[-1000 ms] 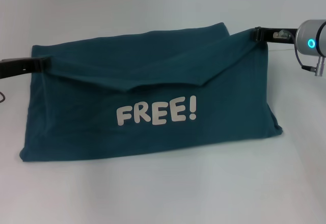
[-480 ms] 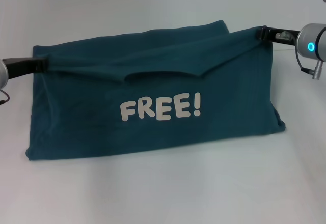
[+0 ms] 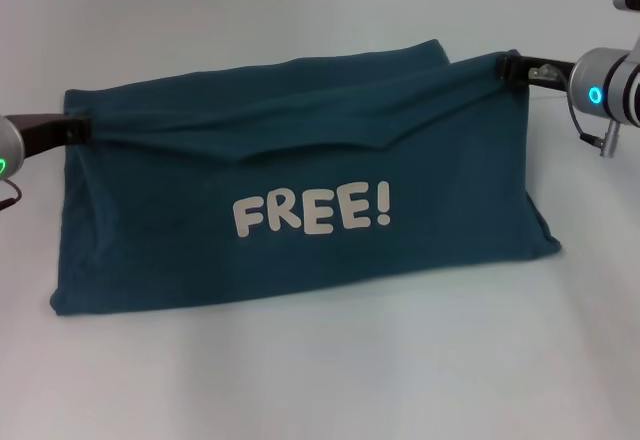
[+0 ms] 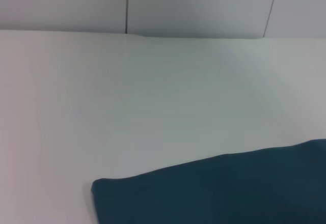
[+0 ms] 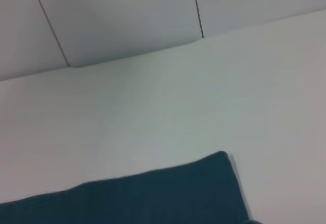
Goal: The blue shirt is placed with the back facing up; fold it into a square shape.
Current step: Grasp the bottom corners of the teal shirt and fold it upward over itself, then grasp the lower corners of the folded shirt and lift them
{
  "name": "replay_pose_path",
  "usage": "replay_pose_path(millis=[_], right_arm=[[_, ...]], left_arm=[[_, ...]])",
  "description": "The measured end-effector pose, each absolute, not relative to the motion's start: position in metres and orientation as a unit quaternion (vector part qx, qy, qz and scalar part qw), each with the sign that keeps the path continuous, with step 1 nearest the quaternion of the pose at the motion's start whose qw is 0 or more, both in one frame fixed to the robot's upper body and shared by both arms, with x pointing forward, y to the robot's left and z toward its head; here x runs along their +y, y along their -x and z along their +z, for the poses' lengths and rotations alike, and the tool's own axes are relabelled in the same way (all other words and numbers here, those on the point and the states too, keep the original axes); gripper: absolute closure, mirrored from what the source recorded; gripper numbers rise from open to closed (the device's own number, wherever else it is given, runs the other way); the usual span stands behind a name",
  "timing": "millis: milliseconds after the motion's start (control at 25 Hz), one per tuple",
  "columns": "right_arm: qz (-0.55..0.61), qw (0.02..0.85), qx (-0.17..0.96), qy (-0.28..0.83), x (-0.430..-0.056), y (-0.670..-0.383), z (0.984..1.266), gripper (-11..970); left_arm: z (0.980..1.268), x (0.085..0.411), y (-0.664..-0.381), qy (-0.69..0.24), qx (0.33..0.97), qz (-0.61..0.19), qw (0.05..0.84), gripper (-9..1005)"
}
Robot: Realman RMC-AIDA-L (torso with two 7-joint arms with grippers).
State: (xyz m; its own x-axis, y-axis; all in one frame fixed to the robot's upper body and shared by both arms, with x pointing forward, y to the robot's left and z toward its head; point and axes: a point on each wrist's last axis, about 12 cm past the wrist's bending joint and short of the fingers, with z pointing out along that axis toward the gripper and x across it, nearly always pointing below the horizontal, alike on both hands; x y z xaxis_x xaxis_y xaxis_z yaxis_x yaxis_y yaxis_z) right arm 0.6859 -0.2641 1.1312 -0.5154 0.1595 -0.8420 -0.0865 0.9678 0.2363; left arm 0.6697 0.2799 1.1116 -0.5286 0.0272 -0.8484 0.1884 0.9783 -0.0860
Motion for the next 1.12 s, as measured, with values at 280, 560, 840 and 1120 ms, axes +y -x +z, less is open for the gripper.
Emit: replay_pose_path(millis=[280,560,840,1120], right_arm=[[0.119,0.505,0.855,-0.023,-0.262,-0.689,1.134,794],[0.116,0.507,0.854,-0.018,-0.260,-0.690,1.135,547],[0.117,0.498,0.859,-0.011,-0.258,-0.688,1.131,245],[0.139,0.477,0.867,0.034,-0.264,-0.684,1.144,72]], left_arm=[[1.109,0.279,-0.671,-0.049,0.868,-0.067,0.490,810],[1.109,0.280,-0.672,-0.052,0.868,-0.064,0.489,618],[1.110,0.290,-0.670,-0.040,0.872,-0.074,0.482,302],[1.123,0.316,-0.649,-0.020,0.906,-0.165,0.390,114]])
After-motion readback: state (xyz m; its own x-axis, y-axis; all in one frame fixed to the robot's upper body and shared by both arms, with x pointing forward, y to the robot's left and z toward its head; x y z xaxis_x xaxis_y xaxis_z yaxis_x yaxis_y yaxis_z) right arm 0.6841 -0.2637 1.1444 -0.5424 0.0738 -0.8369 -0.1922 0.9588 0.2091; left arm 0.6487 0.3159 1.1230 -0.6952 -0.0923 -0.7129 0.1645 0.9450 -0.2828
